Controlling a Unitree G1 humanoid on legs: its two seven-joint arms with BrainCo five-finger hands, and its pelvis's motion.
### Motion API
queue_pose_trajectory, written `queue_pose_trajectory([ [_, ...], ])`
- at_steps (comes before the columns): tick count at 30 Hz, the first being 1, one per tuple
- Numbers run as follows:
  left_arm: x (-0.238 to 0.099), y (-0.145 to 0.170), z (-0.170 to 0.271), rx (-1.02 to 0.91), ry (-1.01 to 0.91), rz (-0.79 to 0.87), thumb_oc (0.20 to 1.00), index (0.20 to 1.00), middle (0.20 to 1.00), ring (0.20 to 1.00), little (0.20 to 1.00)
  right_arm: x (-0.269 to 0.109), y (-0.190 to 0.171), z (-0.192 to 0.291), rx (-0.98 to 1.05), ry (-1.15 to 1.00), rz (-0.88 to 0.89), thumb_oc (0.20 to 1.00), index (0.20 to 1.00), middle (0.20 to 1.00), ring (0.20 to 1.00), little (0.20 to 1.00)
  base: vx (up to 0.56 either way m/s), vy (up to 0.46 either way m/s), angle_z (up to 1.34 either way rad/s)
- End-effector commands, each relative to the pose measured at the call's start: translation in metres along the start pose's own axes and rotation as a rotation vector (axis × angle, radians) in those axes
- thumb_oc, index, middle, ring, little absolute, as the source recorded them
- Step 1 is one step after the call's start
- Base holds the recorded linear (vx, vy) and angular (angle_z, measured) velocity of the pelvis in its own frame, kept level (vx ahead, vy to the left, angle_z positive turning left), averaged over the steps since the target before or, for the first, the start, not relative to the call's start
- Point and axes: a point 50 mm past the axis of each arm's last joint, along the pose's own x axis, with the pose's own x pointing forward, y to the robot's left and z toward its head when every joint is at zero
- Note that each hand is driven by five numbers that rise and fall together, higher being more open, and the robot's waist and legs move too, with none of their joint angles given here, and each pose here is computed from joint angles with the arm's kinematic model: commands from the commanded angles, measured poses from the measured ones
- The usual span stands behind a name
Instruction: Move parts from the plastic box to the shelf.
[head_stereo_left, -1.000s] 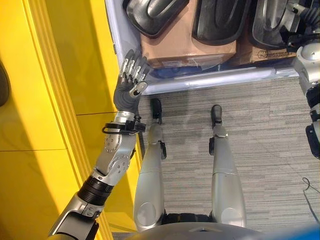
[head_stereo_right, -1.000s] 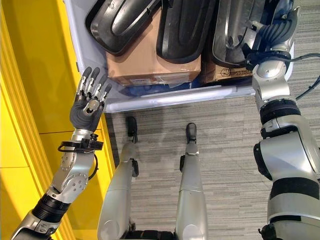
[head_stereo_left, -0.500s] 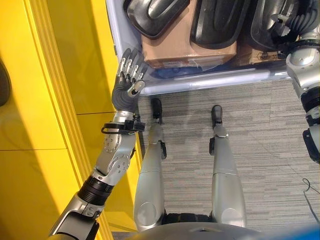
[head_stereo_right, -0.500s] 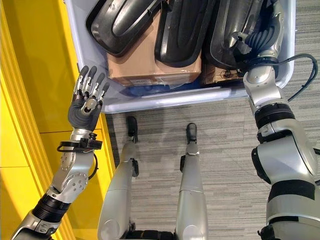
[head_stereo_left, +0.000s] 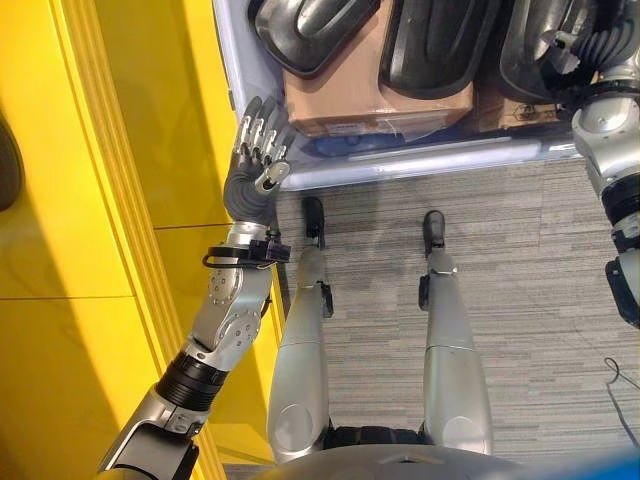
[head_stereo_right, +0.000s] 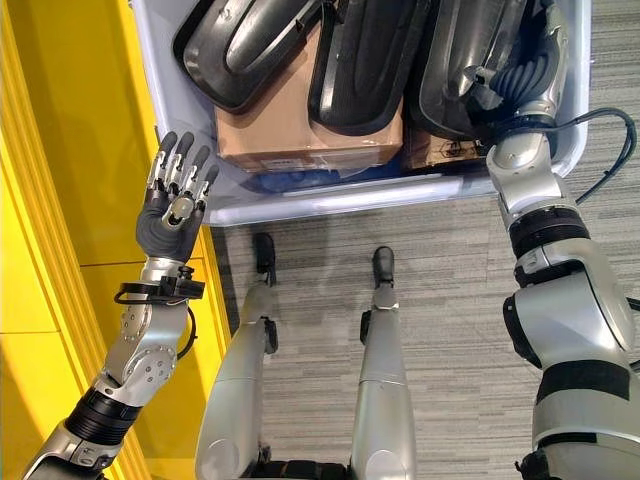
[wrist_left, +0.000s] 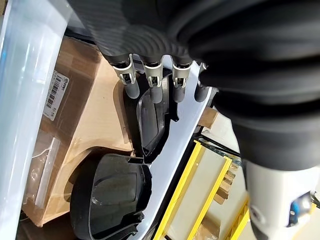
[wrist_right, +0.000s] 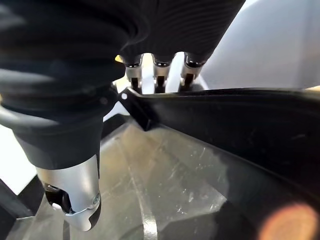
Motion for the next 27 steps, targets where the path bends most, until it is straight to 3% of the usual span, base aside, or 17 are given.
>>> queue_pose_trajectory([
  [1,0.000,-0.013,0.025,-0.022,-0.132,-0.069,1.000,1.000,1.000,1.000,1.000,-0.015,0.021,-0.019,-0.008,0.057,0.079,1.000,1.000,1.000,1.000,1.000,0.00,0.000,0.00],
  [15,-0.001,-0.012,0.025,-0.018,-0.127,-0.066,1.000,1.000,1.000,1.000,1.000,-0.010,-0.012,-0.035,0.229,0.155,-0.106,1.000,1.000,1.000,1.000,1.000,0.00,-0.002,0.02],
  [27,0.001,-0.013,0.025,-0.023,-0.130,-0.065,1.000,1.000,1.000,1.000,1.000,-0.011,-0.010,-0.033,0.307,0.157,-0.118,1.000,1.000,1.000,1.000,1.000,0.00,0.000,0.00],
])
